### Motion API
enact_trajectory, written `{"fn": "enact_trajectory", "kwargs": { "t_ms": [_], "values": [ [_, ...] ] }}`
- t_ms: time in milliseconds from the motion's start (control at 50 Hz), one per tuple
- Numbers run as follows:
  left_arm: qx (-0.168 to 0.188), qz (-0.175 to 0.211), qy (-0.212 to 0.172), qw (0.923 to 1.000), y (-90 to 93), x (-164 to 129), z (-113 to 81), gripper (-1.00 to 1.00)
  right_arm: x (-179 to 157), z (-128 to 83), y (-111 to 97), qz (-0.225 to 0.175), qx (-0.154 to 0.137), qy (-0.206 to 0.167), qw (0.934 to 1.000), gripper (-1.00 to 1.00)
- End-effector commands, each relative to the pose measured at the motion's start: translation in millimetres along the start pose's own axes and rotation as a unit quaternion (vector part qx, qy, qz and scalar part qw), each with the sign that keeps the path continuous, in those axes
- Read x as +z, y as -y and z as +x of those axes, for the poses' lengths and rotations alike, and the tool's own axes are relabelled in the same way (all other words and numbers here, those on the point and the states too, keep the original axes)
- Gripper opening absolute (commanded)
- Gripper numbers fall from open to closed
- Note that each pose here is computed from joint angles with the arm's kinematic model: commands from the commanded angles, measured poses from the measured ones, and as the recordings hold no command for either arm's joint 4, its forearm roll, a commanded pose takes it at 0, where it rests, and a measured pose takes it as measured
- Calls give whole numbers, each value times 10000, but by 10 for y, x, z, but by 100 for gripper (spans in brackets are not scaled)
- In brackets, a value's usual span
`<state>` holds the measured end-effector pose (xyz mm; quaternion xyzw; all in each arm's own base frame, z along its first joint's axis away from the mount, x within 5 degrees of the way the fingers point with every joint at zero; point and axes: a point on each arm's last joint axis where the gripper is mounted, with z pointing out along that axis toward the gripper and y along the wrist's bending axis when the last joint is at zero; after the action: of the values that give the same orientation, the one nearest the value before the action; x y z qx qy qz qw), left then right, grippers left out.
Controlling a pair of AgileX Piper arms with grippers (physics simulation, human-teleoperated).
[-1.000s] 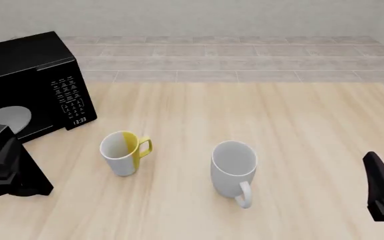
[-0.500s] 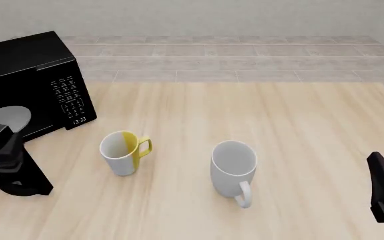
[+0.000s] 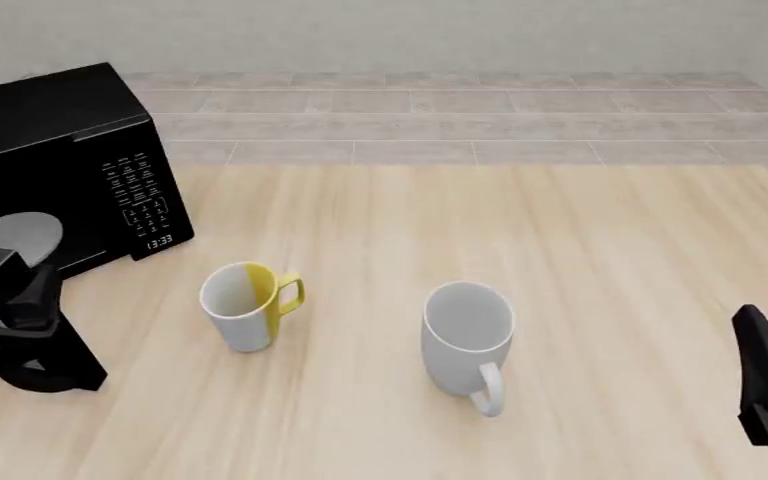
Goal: Close the microwave.
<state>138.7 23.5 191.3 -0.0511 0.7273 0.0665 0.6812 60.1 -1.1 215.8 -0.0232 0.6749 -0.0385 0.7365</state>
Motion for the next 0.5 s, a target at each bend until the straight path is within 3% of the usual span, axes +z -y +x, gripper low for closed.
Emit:
{"fn": "enact_trajectory", "kwargs": {
  "t_ms": [20,500],
  "values": [
    [-52,60,-145,9999,19,87,56,100,2,9,2,23,-102,-13,9999,100],
    [-31,127,-170,9998,40,191,-8,100,13,1,-6,-46,-86,-6,10000,100]
  ]
}}
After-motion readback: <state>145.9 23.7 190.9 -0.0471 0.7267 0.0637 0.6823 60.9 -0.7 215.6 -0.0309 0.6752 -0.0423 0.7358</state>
